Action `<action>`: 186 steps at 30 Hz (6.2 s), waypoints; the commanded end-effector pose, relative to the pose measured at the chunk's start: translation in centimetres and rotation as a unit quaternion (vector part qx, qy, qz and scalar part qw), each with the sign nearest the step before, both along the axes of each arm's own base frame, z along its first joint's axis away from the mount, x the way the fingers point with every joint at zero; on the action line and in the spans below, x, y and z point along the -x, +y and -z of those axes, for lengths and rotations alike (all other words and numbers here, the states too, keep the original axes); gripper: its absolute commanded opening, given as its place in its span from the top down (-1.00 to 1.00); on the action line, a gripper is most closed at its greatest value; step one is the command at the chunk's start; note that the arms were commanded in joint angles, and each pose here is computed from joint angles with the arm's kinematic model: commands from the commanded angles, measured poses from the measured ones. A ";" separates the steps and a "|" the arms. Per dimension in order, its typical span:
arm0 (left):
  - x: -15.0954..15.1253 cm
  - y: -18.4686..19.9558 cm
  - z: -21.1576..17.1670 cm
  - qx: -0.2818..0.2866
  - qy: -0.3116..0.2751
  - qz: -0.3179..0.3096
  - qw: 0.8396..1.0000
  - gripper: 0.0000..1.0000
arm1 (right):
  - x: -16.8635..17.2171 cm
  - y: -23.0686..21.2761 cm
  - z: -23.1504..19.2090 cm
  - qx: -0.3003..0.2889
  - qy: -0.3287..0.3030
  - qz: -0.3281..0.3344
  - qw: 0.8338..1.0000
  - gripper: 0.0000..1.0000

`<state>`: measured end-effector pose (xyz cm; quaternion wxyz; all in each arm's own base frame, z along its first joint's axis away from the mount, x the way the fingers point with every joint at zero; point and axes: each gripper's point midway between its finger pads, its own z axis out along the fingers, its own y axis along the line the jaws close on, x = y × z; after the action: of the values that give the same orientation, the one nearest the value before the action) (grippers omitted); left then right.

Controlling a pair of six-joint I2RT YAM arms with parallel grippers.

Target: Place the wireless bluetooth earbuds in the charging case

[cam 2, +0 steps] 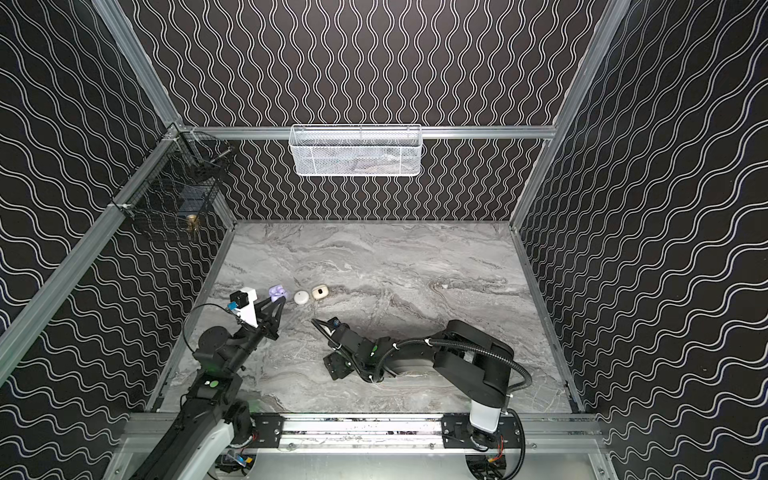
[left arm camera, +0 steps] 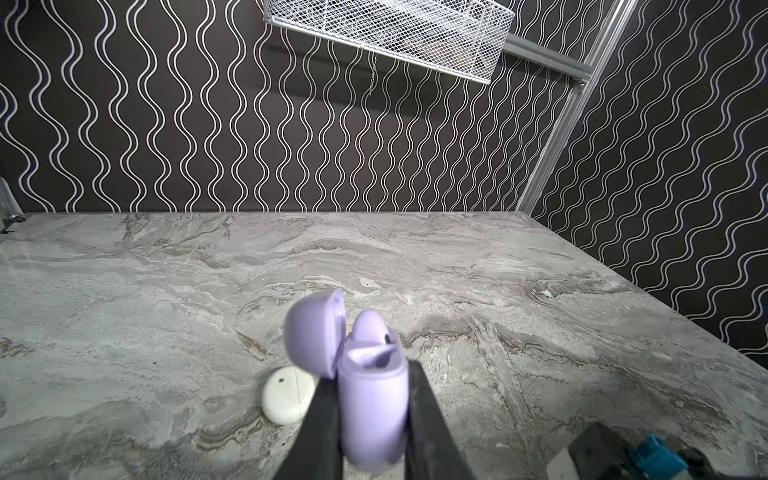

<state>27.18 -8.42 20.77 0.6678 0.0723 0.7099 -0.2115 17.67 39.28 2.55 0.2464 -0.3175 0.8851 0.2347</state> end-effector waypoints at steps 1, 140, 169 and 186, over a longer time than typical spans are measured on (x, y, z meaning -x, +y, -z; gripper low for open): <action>0.1 0.0 -0.4 -0.001 -0.003 0.001 1.000 1.00 | 1.9 0.0 0.7 -0.003 0.032 -0.028 0.999 -0.56; 9.0 -6.2 -10.8 0.049 -0.215 0.259 0.941 1.00 | 3.9 -1.2 -33.5 -0.402 -0.185 -0.018 0.897 0.84; 11.4 -5.7 -13.5 0.091 -0.248 0.274 0.925 1.00 | 2.2 6.1 -37.9 -0.469 -0.253 -0.035 0.845 0.84; 11.2 -5.4 -13.5 0.087 -0.243 0.256 0.932 1.00 | 1.8 7.1 -35.2 -0.452 -0.239 -0.027 0.859 0.86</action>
<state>16.31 -14.08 33.34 0.7327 0.2409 0.4755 -0.4231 15.71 46.65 37.44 0.5518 -0.2525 0.5905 0.5320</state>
